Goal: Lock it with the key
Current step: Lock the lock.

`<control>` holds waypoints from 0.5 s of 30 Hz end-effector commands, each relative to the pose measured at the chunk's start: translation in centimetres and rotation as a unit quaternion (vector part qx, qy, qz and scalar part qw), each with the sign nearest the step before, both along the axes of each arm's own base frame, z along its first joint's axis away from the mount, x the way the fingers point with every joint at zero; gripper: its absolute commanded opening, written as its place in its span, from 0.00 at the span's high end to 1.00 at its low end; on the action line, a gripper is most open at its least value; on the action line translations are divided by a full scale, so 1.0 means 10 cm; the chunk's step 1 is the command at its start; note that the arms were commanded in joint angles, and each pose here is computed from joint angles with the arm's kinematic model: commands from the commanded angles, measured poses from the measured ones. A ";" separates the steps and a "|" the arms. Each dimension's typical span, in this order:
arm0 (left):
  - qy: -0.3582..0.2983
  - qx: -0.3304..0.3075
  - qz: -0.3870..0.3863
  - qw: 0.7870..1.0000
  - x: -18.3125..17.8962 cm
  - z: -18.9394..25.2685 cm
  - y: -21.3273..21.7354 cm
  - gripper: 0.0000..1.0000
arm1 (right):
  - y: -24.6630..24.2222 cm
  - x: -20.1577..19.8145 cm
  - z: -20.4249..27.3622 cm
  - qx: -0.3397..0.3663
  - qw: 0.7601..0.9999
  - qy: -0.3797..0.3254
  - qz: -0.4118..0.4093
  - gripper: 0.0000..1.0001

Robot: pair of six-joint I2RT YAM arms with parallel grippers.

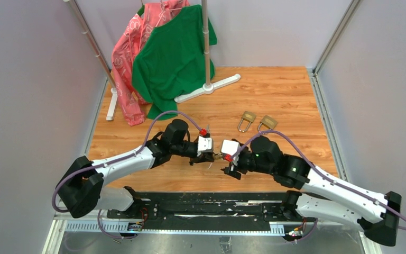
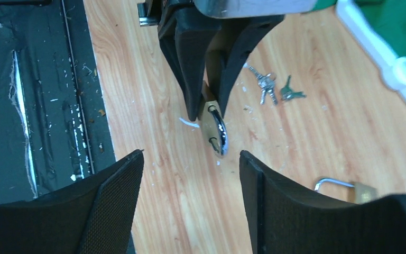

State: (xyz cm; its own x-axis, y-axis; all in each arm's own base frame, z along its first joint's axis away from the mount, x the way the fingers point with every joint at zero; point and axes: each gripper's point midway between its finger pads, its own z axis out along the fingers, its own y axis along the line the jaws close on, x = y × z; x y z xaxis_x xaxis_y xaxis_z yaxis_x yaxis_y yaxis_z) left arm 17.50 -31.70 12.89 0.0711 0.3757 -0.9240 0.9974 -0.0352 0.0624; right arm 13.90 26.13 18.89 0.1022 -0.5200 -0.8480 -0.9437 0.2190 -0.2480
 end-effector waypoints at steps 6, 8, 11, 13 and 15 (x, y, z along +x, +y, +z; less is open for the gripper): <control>-0.032 -0.049 -0.051 0.997 -0.14 0.32 -0.08 1.00 | -0.06 -0.02 0.10 0.044 0.999 -0.004 0.027 0.33; -0.031 -0.049 -0.051 0.997 -0.14 0.33 -0.09 1.00 | -0.01 0.02 0.11 0.037 0.999 0.008 0.031 0.37; -0.031 -0.049 -0.052 0.997 -0.15 0.33 -0.10 1.00 | 0.02 0.13 0.09 0.025 0.999 0.007 0.020 0.51; -0.030 -0.049 -0.053 0.997 -0.16 0.33 -0.11 1.00 | 0.05 0.17 0.08 0.025 0.999 0.011 0.020 0.58; -0.028 -0.048 -0.053 0.997 -0.16 0.32 -0.11 1.00 | 0.06 0.18 0.09 0.031 0.999 0.014 0.021 0.60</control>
